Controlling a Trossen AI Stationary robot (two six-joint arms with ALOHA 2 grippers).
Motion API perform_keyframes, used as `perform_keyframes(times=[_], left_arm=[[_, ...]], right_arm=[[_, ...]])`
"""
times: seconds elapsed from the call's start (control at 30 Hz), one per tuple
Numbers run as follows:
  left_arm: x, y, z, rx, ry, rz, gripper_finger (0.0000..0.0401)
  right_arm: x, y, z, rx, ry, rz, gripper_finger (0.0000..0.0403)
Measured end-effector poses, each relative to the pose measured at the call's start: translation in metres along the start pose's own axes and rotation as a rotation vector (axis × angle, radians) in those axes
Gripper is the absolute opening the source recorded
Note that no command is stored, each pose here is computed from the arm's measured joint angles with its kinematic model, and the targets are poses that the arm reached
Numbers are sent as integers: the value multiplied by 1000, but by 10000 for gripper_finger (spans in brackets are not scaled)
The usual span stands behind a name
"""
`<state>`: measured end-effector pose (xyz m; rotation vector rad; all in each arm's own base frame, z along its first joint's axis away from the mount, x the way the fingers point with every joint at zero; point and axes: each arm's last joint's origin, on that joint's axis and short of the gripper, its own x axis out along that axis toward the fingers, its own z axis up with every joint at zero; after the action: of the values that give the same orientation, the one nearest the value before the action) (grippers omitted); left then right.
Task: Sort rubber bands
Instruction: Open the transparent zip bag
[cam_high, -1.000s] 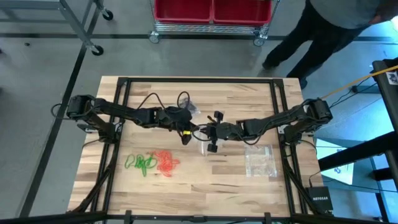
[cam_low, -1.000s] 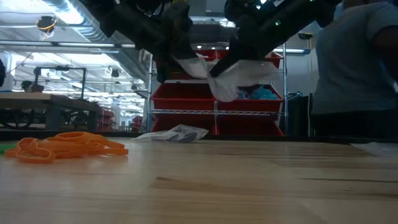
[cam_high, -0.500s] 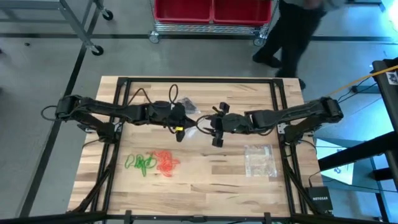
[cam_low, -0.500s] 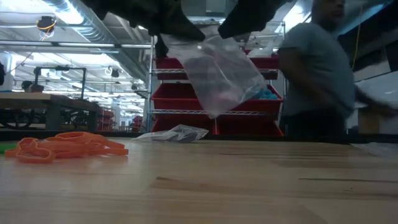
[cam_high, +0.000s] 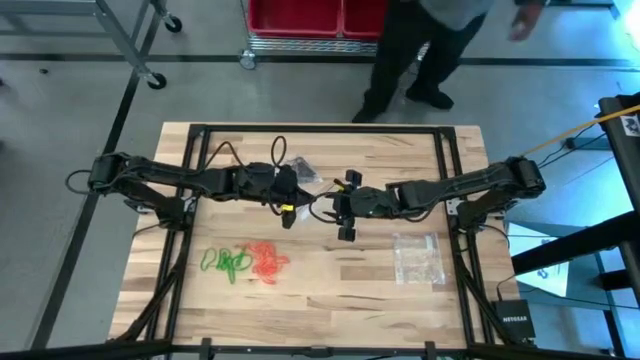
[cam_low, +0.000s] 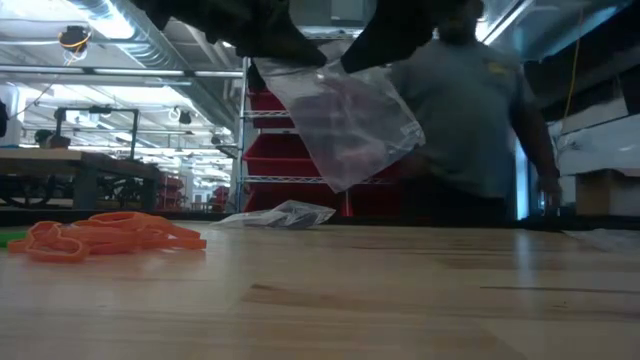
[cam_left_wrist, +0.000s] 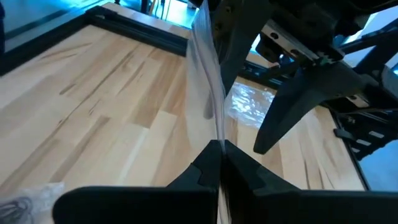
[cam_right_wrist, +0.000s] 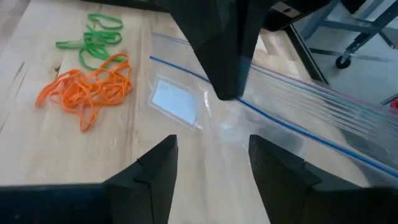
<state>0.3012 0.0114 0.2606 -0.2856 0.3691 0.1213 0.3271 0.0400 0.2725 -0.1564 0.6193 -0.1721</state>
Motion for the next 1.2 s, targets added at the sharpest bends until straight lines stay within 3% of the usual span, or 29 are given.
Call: perform_keyframes(times=[1.2], left_arm=[[-3,-14,2,-44,-44,-41,0]], right_arm=[[1,0,1,2,-9,9,191]])
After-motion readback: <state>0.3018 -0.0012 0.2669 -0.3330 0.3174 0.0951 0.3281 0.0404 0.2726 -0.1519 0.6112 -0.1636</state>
